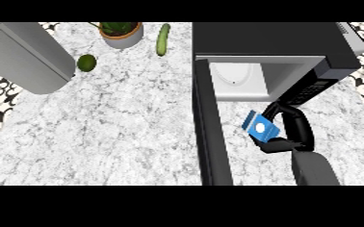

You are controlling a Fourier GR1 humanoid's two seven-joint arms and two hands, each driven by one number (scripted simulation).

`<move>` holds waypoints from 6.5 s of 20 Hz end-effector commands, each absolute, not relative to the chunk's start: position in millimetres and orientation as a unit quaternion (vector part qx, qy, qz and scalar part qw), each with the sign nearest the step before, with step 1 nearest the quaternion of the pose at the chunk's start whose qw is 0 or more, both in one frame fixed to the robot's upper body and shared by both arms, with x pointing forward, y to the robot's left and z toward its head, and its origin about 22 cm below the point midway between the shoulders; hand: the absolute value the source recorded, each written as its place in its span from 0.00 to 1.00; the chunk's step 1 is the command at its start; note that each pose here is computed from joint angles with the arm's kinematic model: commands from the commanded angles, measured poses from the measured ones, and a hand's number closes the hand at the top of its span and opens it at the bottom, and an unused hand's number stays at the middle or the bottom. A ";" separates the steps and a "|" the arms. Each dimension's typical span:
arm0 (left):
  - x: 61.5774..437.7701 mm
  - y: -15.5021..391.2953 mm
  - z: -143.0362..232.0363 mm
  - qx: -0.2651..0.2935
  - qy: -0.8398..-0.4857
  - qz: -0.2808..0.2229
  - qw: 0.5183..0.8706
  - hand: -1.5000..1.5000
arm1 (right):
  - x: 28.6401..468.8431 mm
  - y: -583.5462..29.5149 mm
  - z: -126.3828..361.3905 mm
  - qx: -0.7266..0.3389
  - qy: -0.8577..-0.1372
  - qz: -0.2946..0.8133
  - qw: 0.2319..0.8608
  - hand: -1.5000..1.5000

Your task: Pick up the milk, place it into the microwave and close the microwave

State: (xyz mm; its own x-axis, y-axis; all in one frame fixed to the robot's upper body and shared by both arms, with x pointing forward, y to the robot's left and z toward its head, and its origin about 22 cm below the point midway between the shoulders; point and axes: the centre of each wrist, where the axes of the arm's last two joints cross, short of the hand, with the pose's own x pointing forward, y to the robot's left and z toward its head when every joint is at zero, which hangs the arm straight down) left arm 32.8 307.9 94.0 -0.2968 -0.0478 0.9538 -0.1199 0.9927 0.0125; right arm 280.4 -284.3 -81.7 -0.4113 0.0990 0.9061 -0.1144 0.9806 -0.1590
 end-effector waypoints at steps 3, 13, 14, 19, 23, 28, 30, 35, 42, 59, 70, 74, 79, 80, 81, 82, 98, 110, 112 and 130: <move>34.2 307.2 98.8 0.044 -0.821 0.036 0.567 0.00 | 304.4 -250.8 -29.0 -0.002 -0.840 0.099 0.533 1.00; 36.9 312.8 105.5 0.035 -0.819 0.039 0.571 0.00 | 373.3 -222.4 15.9 -0.108 -0.819 0.186 0.532 1.00; 42.4 312.2 100.8 0.037 -0.820 0.031 0.570 0.00 | 374.5 -201.5 10.3 -0.116 -0.819 0.187 0.529 1.00; 39.1 314.3 100.9 0.030 -0.819 0.031 0.572 0.00 | 406.7 -213.6 18.0 -0.164 -0.807 0.185 0.536 1.00; 43.6 320.1 102.2 0.024 -0.827 0.026 0.561 0.00 | 417.9 -197.9 16.9 -0.204 -0.799 0.186 0.535 1.00; 48.2 324.8 88.0 0.024 -0.823 0.026 0.567 0.00 | 432.2 -211.1 30.3 -0.243 -0.796 0.171 0.527 1.00; 45.8 315.9 98.3 0.007 -0.823 0.013 0.568 0.00 | 431.3 -231.4 30.2 -0.285 -0.794 0.160 0.512 1.00; 50.5 317.6 95.8 0.007 -0.826 0.021 0.563 0.00 | 434.5 -232.8 32.9 -0.342 -0.794 0.191 0.465 1.00; 66.5 326.8 89.9 -0.009 -0.825 0.014 0.565 0.00 | 431.8 -247.7 26.0 -0.397 -0.766 0.216 0.456 1.00; 80.3 326.4 89.1 -0.013 -0.813 -0.037 0.582 0.00 | 435.1 -252.6 31.8 -0.410 -0.755 0.229 0.457 0.00; 104.5 308.1 88.5 -0.067 -0.818 -0.079 0.566 0.00 | 430.5 -247.7 20.6 -0.262 -0.797 0.197 0.507 0.00; 101.5 297.5 85.5 -0.093 -0.812 -0.084 0.570 0.00 | 424.0 -251.3 9.5 -0.203 -0.818 0.149 0.518 0.00; 102.7 286.6 82.3 -0.110 -0.805 -0.090 0.576 0.00 | 411.3 -240.6 -14.8 -0.142 -0.810 0.122 0.557 0.00; 108.0 274.7 84.1 -0.114 -0.808 -0.096 0.571 0.00 | 412.1 -261.6 -8.4 -0.135 -0.816 0.118 0.550 0.00; 116.7 270.9 87.7 -0.119 -0.806 -0.102 0.570 0.00 | 408.6 -250.0 -17.1 -0.135 -0.808 0.115 0.561 0.00; 116.0 259.8 89.8 -0.120 -0.806 -0.095 0.572 1.00 | 406.2 -245.2 -22.0 -0.116 -0.804 0.106 0.574 0.00; 130.5 209.2 93.1 -0.172 -0.769 -0.129 0.602 1.00 | 323.4 -275.6 -108.9 0.019 -0.798 0.051 0.600 0.00; 176.2 147.9 86.2 -0.182 -0.767 -0.208 0.580 1.00 | 240.4 -342.1 -134.1 0.010 -0.792 0.041 0.609 0.00; 182.9 126.0 63.9 -0.174 -0.761 -0.256 0.571 1.00 | 242.6 -336.2 -129.3 0.000 -0.795 0.053 0.605 0.00; 224.7 48.6 -37.9 -0.123 -0.741 -0.307 0.585 1.00 | 152.0 -388.6 -73.7 0.055 -0.828 0.094 0.551 0.00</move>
